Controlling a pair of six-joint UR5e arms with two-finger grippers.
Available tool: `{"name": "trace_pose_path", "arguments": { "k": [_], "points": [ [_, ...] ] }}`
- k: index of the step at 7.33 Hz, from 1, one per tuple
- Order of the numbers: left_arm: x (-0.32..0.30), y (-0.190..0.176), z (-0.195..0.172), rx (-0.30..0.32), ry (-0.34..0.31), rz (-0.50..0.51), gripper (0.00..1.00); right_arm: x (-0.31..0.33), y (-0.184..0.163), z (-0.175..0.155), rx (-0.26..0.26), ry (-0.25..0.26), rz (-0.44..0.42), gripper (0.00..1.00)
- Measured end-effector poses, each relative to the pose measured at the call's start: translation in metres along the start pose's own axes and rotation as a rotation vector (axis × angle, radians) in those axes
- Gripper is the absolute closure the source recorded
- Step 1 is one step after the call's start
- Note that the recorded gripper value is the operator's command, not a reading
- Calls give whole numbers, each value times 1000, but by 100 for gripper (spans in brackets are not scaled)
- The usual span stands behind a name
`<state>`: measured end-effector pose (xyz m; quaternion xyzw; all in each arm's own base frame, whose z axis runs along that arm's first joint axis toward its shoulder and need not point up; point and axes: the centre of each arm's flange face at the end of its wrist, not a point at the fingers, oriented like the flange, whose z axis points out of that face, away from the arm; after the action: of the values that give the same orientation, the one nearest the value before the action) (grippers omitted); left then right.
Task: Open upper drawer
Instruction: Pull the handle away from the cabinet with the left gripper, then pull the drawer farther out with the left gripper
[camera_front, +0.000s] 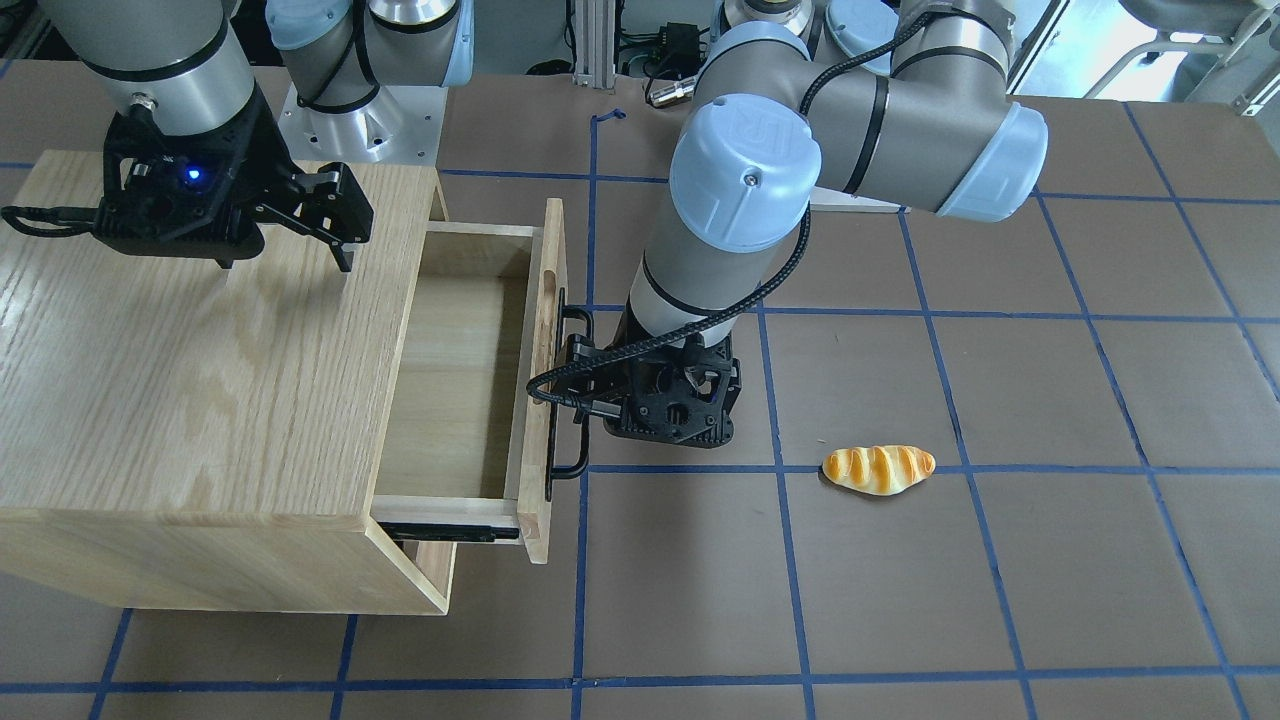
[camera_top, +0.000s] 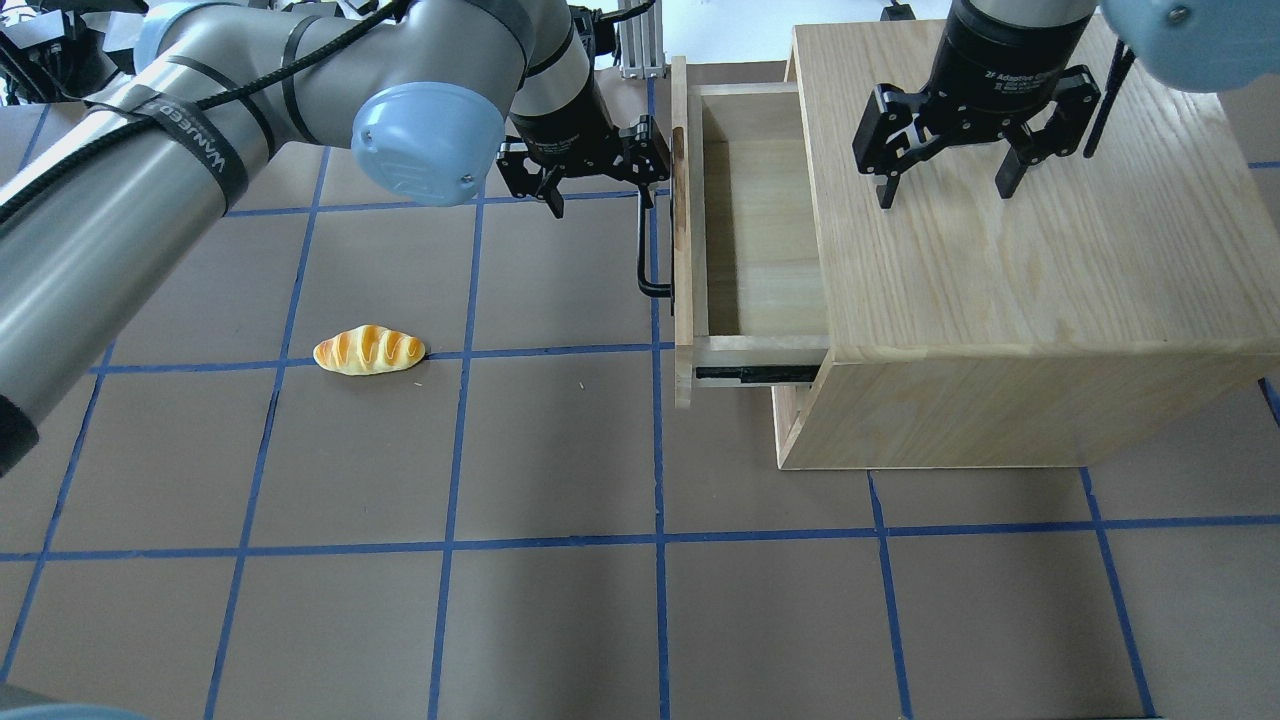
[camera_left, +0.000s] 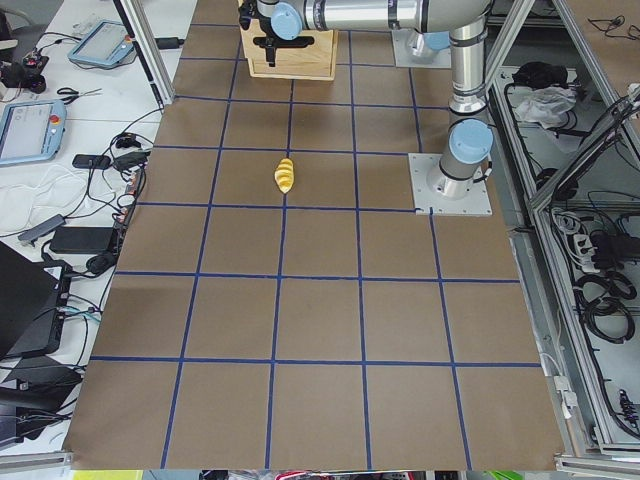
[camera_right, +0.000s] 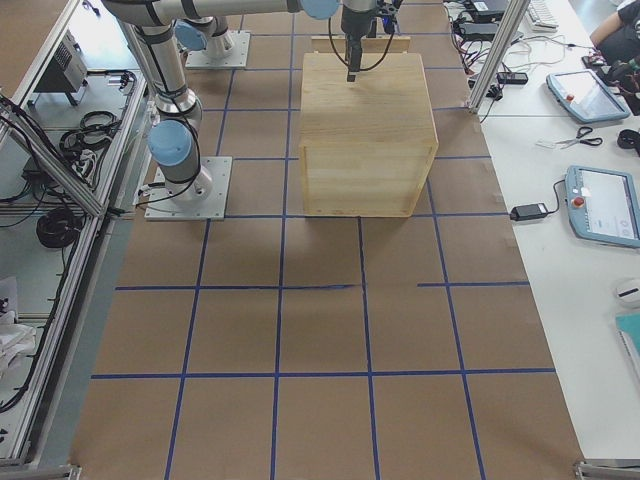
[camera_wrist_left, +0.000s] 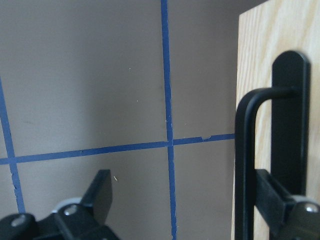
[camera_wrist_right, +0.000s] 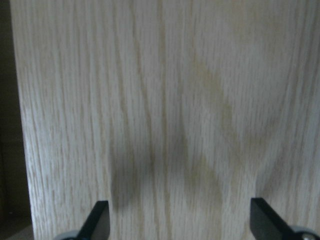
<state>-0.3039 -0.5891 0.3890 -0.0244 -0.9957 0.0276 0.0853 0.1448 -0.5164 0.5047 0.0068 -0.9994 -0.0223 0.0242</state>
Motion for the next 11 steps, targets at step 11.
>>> {"name": "trace_pose_path", "arguments": {
  "k": [11],
  "points": [
    [-56,-9,-25,-24,-5,34,0,0,0,0,0,0,0,0]
  ]
}}
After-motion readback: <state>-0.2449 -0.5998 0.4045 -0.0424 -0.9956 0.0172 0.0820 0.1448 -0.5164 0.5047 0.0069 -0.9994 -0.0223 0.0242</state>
